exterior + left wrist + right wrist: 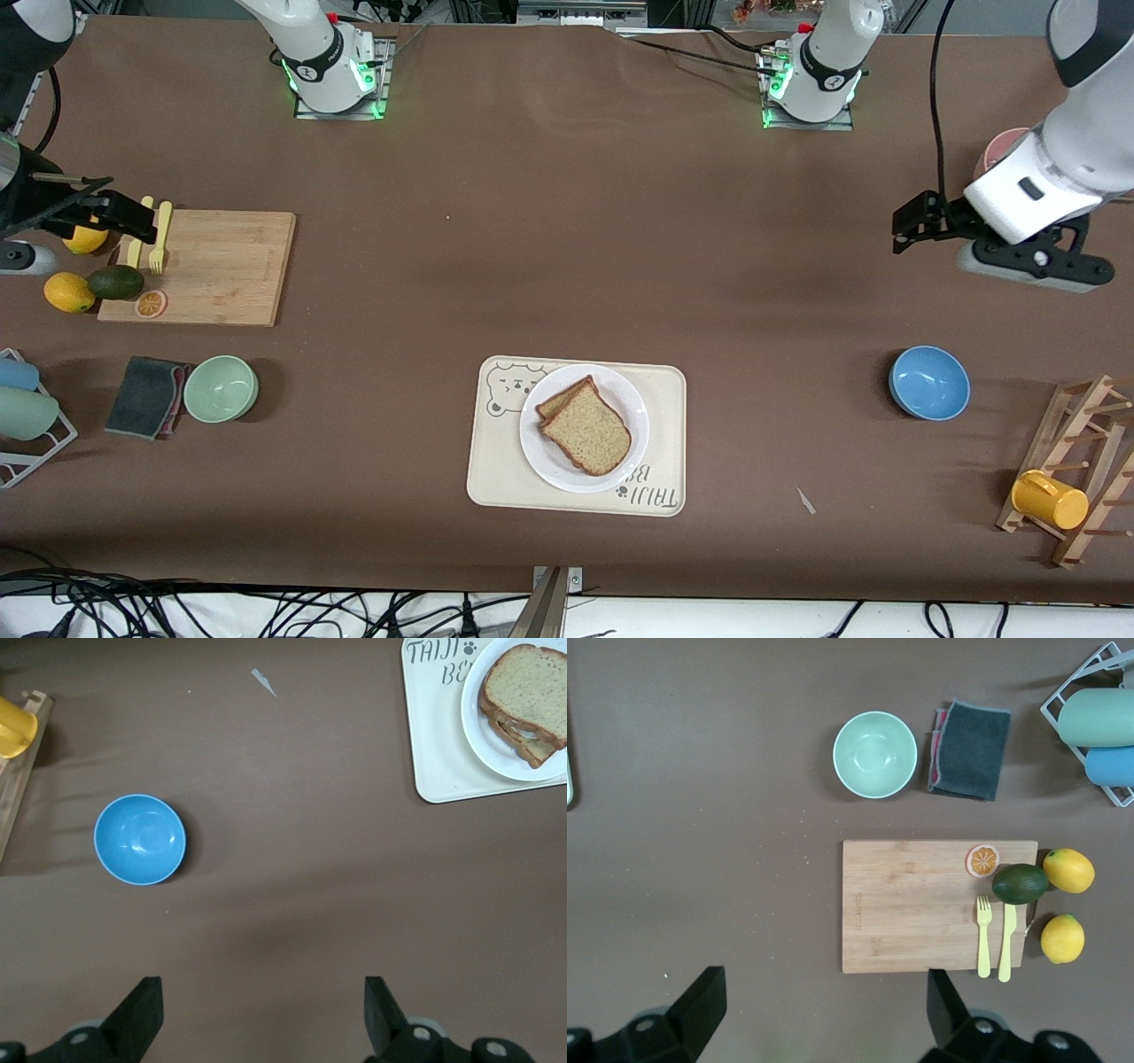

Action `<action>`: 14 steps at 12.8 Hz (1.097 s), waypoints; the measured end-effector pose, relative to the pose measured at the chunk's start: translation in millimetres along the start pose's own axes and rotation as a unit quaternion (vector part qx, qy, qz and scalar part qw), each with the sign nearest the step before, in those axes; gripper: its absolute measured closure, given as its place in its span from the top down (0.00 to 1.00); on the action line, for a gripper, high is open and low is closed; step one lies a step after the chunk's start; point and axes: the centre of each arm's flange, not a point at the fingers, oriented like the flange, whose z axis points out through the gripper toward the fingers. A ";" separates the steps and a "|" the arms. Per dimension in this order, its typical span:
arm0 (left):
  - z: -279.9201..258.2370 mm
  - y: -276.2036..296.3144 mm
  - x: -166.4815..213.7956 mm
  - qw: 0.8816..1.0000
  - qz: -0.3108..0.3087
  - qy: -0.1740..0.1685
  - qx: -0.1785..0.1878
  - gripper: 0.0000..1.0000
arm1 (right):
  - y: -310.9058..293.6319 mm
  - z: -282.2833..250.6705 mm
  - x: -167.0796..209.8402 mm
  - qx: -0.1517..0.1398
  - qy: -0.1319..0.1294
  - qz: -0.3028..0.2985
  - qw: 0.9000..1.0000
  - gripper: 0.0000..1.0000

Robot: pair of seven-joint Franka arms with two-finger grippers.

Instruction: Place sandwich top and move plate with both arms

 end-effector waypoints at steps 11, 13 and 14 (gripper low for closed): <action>3.0 1.8 -9.1 1.000 0.001 -0.003 0.000 1.00 | 34.6 2.1 -0.4 0.013 0.000 -0.039 0.999 1.00; 3.3 1.0 -9.5 1.000 0.000 -0.004 0.000 1.00 | 34.1 1.9 -0.4 0.015 0.000 -0.032 0.999 1.00; 3.8 -0.6 -10.3 1.000 -0.001 -0.007 0.000 1.00 | 33.9 1.7 -0.4 0.015 0.000 -0.028 0.999 1.00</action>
